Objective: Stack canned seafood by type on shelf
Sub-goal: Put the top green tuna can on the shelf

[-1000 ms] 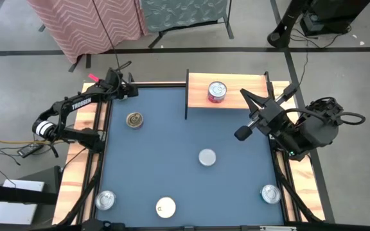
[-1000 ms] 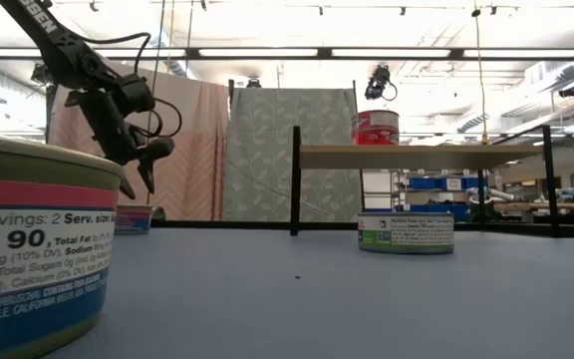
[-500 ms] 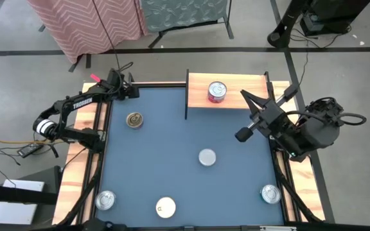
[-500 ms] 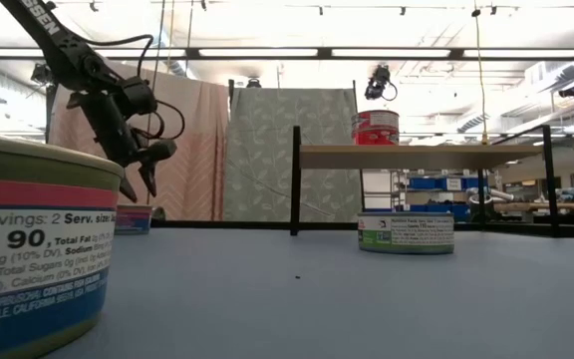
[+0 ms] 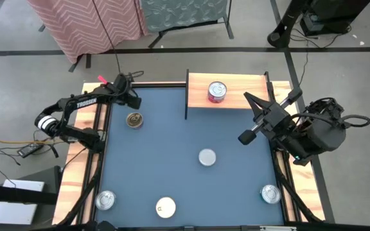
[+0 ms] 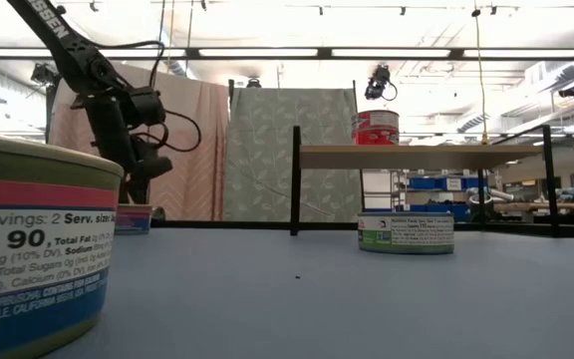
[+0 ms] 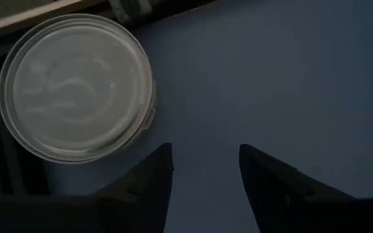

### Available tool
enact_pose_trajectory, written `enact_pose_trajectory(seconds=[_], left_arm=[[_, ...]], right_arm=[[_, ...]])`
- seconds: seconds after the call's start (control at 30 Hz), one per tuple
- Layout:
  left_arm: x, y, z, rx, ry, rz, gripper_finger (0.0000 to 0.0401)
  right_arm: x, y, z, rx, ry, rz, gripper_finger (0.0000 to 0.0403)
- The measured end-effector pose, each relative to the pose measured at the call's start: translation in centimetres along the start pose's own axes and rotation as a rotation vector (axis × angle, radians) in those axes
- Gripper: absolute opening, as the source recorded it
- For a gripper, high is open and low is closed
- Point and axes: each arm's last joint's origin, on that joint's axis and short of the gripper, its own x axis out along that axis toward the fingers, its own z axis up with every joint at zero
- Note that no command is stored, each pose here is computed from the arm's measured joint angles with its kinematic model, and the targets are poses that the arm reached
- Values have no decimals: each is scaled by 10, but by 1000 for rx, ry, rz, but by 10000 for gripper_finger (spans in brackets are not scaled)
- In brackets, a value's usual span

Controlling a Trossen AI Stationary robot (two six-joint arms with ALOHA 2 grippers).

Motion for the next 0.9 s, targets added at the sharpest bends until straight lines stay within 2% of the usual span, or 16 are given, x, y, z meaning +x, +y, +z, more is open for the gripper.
enact_pose_trajectory(seconds=[0.23, 0.43, 0.6, 0.8, 0.9], left_arm=[[2, -2, -1, 51, 5, 35, 159], [-15, -2, 8, 152, 2, 42, 147], [-21, 0, 14, 218, -16, 94, 102], [-18, 5, 10, 304, 51, 145, 18], [-16, 5, 7, 339, 82, 157, 7]], right_arm=[[-2, 0, 0, 5, -3, 8, 4], [-2, 0, 1, 6, -3, 8, 4], [0, 0, 1, -2, 0, 0, 4], [0, 0, 1, 1, -1, 2, 4], [0, -1, 1, 4, -1, 2, 4]])
